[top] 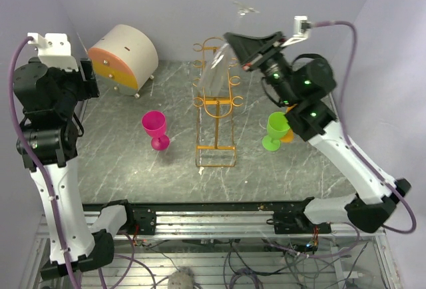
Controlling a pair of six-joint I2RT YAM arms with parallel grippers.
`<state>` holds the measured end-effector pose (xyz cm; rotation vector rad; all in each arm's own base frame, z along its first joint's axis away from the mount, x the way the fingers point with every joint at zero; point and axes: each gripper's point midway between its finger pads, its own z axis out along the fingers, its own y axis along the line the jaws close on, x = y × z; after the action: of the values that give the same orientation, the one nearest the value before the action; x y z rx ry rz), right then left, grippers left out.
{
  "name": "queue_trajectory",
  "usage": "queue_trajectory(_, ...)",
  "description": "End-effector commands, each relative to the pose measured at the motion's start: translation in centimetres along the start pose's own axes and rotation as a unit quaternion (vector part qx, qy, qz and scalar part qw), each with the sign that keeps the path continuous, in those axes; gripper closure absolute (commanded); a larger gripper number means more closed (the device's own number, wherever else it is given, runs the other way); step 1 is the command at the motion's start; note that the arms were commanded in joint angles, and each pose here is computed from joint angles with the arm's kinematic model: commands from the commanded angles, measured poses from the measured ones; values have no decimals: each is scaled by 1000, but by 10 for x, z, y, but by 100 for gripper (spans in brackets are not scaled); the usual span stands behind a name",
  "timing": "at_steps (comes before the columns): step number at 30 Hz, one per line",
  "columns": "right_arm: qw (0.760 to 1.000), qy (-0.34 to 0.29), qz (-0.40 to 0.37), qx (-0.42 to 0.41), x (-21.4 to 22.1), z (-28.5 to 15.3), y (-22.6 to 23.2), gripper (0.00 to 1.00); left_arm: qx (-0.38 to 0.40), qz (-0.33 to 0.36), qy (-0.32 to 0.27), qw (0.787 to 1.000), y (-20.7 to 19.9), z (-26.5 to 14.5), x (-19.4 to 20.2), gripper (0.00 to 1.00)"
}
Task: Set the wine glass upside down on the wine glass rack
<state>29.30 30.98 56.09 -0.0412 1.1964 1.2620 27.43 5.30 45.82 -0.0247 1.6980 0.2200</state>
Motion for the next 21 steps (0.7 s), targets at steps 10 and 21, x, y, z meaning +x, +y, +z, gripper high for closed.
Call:
queue_trajectory(10, 952, -11, -257, 166, -82, -80, -63, 100, 86, -10, 96, 992, -29, 37, 46, 22)
queue_trajectory(21, 919, 7, -280, 279, -80, -125, -174, 100, 101, -17, 146, 984, -36, 54, 79, 23)
